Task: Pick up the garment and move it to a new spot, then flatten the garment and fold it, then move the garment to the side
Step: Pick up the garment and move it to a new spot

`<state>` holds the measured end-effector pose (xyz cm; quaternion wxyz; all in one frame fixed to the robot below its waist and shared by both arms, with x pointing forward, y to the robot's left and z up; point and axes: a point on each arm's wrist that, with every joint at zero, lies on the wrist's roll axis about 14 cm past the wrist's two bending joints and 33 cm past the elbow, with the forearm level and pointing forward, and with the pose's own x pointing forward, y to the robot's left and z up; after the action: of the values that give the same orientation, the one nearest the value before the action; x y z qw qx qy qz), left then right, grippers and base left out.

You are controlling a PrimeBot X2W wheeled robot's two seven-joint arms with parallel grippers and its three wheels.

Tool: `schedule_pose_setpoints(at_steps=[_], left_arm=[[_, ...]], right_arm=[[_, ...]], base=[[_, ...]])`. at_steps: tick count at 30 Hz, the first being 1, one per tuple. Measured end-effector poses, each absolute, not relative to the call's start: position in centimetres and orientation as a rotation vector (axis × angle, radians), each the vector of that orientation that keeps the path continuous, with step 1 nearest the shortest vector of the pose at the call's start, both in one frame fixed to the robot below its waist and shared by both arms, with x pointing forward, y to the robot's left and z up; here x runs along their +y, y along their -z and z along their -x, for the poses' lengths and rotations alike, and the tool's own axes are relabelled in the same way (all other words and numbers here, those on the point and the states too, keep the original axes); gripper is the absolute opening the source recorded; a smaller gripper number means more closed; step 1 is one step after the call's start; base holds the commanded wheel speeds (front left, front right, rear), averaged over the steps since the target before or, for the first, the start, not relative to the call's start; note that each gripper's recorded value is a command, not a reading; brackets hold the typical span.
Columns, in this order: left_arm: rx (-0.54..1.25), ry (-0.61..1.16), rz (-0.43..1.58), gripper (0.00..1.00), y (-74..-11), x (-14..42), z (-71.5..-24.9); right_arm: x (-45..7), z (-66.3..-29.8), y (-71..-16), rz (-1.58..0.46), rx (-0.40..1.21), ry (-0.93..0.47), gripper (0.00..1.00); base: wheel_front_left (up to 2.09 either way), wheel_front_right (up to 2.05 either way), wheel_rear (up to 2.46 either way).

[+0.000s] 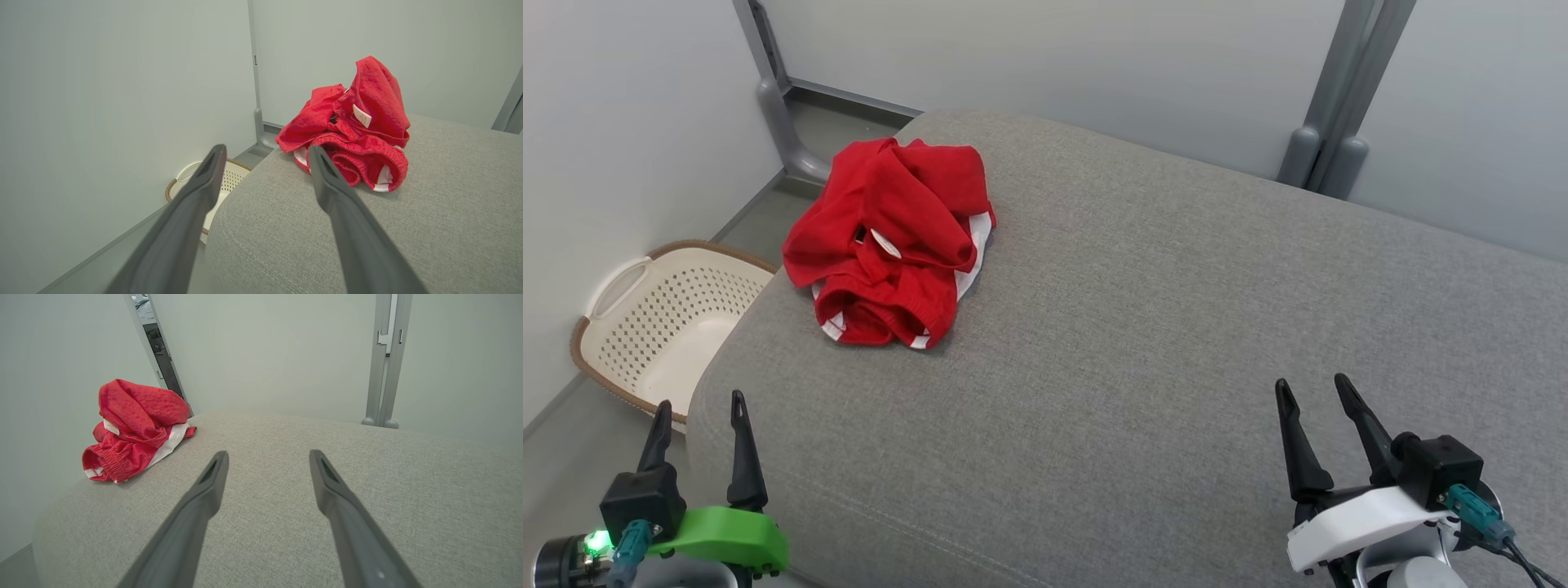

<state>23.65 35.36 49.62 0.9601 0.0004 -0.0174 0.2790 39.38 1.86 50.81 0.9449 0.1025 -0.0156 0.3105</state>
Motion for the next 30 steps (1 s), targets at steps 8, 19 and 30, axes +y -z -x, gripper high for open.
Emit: schedule_pose_setpoints(at_steps=[8,19,30], left_arm=[[-0.114,-0.51,-0.011,1.0,-52.9,35.7,-27.5],[-0.309,-0.4,-0.055,1.0,-62.0,36.8,-36.5],[-0.258,-0.268,-0.046,1.0,-63.5,35.8,-47.7]], right_arm=[[0.1,-40.3,-50.4,-0.197,-0.032,-0.59,1.0],[-4.3,-43.0,-50.4,-0.157,-0.063,-0.491,1.0],[-11.8,-45.4,-47.8,-0.129,-0.03,-0.296,1.0]], base=[[0.0,0.0,0.0],[0.0,0.0,0.0],[0.0,0.0,0.0]])
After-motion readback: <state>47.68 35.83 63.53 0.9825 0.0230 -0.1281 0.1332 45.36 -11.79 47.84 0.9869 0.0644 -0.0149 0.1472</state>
